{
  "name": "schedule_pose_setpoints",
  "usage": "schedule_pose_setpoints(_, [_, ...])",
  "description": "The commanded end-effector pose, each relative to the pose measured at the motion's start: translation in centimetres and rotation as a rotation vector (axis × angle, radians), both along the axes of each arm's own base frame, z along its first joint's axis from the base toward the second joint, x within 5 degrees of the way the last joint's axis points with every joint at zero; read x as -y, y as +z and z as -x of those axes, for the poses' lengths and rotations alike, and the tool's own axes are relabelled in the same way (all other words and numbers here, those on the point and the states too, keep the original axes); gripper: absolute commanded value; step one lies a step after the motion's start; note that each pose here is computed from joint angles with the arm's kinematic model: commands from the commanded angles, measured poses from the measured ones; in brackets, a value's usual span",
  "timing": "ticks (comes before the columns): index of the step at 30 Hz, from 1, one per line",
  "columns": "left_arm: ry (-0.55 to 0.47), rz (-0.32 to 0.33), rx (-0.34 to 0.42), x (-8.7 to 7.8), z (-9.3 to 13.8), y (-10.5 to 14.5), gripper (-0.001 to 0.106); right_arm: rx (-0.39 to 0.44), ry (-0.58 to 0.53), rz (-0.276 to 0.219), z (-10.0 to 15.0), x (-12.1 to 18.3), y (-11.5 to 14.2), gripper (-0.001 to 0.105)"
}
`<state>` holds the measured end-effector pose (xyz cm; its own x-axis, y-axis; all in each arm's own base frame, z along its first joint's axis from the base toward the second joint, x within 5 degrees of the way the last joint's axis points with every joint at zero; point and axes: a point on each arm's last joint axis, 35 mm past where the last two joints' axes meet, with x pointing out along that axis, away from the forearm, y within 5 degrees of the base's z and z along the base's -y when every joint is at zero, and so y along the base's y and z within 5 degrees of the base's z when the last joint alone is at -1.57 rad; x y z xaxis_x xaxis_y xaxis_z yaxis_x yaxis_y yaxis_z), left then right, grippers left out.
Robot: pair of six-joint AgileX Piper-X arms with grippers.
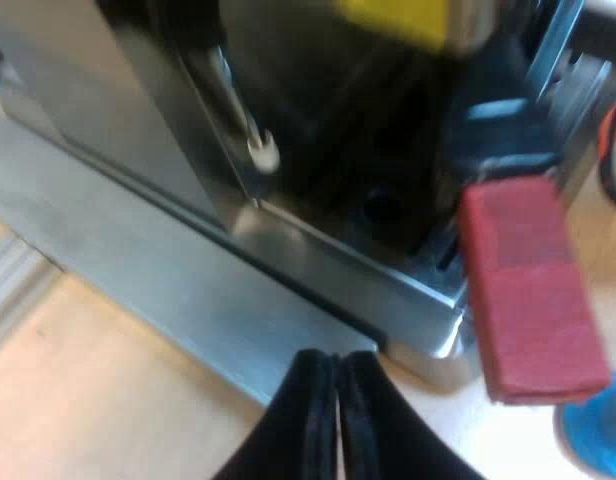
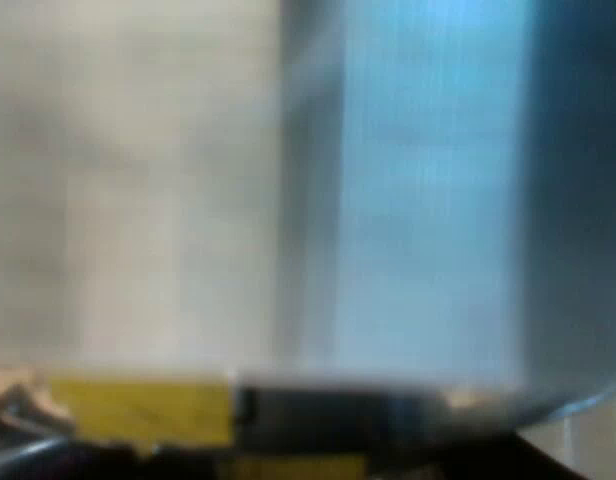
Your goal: Put the handle in the coffee machine
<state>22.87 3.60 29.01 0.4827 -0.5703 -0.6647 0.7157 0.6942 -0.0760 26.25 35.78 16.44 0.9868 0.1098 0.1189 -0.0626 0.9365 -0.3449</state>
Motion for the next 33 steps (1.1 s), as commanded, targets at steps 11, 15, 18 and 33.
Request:
schedule_pose_setpoints(11, [-0.128,-0.075,-0.105,3.5,-0.5,-1.1,0.000,0.122,0.012,-0.152,-0.2,0.1,4.6,0.028])
schedule_pose_setpoints(15, [-0.166,-0.069,-0.156,4.4,0.1,-1.3,0.000,0.122,0.012,-0.152,-0.2,0.1,4.6,0.028])
schedule_pose_setpoints(18, [-0.193,-0.060,-0.184,5.0,0.6,-1.2,0.000,0.122,0.012,-0.152,-0.2,0.1,4.6,0.028])
schedule_pose_setpoints(33, [-0.327,-0.043,-0.205,7.9,3.1,-2.0,0.000,0.016,0.006,-0.117,2.0,-0.5,3.7,0.028])
